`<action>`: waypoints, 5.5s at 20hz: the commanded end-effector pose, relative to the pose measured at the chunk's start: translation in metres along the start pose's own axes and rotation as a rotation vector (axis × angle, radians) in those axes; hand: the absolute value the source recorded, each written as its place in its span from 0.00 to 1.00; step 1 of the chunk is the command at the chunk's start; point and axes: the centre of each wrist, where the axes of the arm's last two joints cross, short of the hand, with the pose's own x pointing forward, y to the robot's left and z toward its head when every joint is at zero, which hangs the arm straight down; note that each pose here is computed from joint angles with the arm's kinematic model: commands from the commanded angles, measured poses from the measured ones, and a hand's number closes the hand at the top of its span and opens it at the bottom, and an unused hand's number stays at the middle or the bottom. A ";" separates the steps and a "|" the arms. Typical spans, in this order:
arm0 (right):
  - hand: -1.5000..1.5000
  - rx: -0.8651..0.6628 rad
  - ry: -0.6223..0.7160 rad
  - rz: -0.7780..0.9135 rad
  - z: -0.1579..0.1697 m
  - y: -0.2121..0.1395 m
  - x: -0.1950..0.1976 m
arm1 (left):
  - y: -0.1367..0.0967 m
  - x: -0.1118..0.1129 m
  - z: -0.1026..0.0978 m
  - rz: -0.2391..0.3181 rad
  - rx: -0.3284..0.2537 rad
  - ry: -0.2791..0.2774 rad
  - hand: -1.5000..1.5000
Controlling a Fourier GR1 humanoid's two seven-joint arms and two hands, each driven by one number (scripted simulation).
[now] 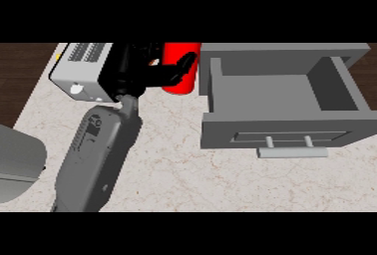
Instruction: Pick up the can, place it into the drawer and close the drawer
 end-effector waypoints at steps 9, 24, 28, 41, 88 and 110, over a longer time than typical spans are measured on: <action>0.00 0.024 -0.018 -0.016 -0.007 0.013 0.004 | -0.072 0.023 -0.038 -0.029 0.001 -0.008 1.00; 0.00 0.005 -0.004 -0.017 -0.013 0.010 -0.001 | -0.126 0.038 -0.056 -0.058 -0.031 0.029 1.00; 0.00 0.037 -0.021 -0.023 -0.019 0.019 -0.001 | -0.137 0.036 -0.058 -0.069 -0.012 0.051 1.00; 0.00 0.042 -0.032 -0.016 -0.017 0.017 0.009 | -0.135 0.011 -0.066 -0.133 -0.006 0.102 1.00; 0.00 0.253 -0.358 0.649 -0.090 0.109 0.040 | -0.139 -0.005 -0.059 -0.105 0.089 0.009 0.00; 0.00 0.408 -0.381 1.218 -0.233 0.216 -0.055 | -0.105 0.013 -0.060 -0.156 0.151 0.025 0.00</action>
